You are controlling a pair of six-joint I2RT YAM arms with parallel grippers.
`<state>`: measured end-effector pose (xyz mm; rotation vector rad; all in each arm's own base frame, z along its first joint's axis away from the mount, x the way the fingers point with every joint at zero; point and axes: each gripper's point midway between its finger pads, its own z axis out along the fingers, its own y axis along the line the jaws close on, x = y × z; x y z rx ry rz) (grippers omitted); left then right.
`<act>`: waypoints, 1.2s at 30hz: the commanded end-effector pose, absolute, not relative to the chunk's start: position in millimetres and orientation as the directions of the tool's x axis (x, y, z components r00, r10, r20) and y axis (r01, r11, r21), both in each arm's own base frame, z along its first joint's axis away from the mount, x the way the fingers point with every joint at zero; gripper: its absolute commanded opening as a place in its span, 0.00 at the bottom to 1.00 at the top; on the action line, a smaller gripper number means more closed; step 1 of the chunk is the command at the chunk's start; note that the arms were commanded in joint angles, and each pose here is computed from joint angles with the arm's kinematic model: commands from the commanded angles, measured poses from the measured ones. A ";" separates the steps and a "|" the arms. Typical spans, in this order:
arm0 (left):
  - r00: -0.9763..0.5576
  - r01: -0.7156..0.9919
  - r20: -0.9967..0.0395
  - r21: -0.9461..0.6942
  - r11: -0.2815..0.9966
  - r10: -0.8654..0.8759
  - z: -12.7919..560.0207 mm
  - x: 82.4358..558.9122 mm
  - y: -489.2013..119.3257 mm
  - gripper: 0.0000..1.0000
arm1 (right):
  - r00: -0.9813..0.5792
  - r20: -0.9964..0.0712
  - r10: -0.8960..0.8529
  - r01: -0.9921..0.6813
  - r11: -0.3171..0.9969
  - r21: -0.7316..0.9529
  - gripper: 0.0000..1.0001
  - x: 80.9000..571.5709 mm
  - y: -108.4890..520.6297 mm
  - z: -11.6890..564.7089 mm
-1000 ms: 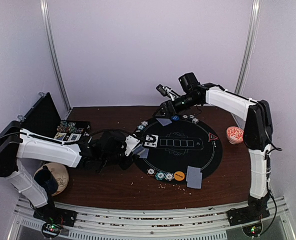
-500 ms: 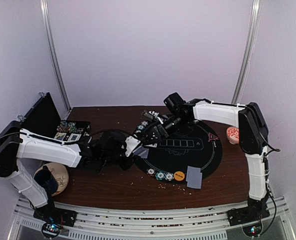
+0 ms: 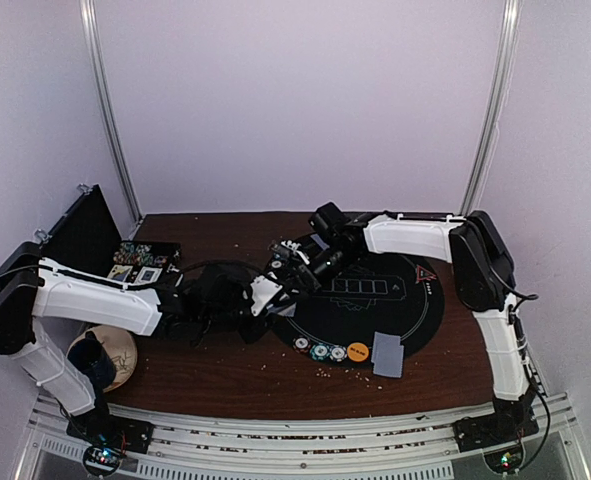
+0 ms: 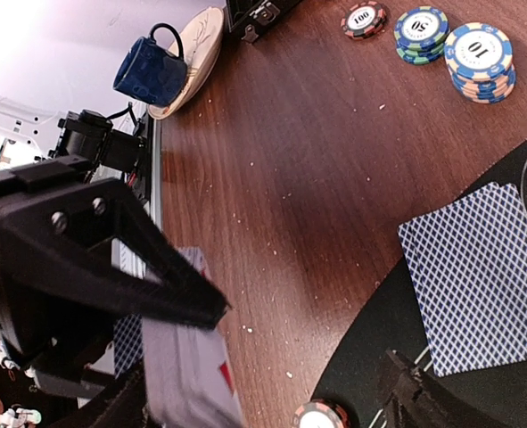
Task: Distribute texas hold em gaming equipment
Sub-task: Pick up the poker card from the face-down deck piles.
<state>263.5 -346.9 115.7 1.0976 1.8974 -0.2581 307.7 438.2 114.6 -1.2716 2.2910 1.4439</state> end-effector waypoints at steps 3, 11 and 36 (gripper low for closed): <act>-0.143 0.780 -0.835 0.236 0.580 0.532 138.8 263.7 -358.1 0.18 | -0.656 -0.493 -0.572 -0.690 0.189 0.699 0.78 312.8 448.9 105.8; -0.142 0.781 -0.835 0.234 0.578 0.531 139.6 262.8 -358.2 0.18 | -0.676 -0.464 -0.573 -0.697 0.293 0.654 0.63 334.2 427.9 88.2; -0.149 0.781 -0.831 0.234 0.579 0.536 136.6 263.4 -359.1 0.19 | -0.662 -0.432 -0.613 -0.678 0.243 0.694 0.05 328.6 381.1 125.4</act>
